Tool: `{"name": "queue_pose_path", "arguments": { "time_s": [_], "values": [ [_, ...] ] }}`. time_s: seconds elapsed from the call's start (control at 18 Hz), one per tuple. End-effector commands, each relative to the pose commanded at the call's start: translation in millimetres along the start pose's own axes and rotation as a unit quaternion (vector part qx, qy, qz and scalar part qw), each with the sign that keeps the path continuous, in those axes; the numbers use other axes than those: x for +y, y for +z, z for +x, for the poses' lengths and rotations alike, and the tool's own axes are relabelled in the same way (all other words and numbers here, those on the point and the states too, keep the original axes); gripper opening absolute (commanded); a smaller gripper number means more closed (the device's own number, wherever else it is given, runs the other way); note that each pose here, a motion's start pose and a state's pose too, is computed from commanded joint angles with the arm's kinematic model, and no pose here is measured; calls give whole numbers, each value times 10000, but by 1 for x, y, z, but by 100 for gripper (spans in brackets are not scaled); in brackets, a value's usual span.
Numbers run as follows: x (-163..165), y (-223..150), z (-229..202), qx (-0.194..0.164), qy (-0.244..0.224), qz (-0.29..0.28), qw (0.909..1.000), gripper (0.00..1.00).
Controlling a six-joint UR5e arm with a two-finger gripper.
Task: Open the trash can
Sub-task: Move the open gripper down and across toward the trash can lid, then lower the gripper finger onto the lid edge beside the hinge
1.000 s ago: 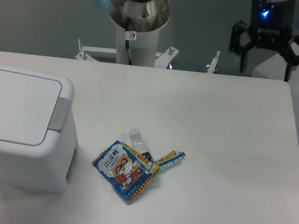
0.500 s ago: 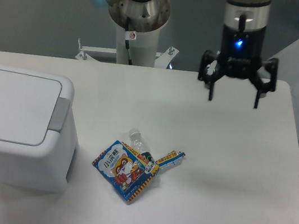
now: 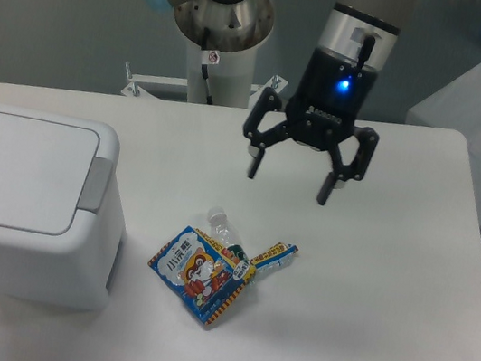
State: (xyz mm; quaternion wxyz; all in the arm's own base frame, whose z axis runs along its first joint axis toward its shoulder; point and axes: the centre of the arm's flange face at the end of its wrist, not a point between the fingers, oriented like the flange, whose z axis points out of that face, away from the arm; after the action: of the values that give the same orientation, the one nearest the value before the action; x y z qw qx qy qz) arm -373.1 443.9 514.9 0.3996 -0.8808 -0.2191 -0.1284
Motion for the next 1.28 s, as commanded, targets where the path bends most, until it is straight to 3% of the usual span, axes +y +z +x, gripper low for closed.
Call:
{"name": "queue_pose_path", "arguments": {
  "time_s": [0.78, 1.28],
  "values": [
    [12, 80, 63, 517, 527, -476, 9961, 100],
    [23, 109, 70, 333, 623, -801, 9943, 100]
  ]
}}
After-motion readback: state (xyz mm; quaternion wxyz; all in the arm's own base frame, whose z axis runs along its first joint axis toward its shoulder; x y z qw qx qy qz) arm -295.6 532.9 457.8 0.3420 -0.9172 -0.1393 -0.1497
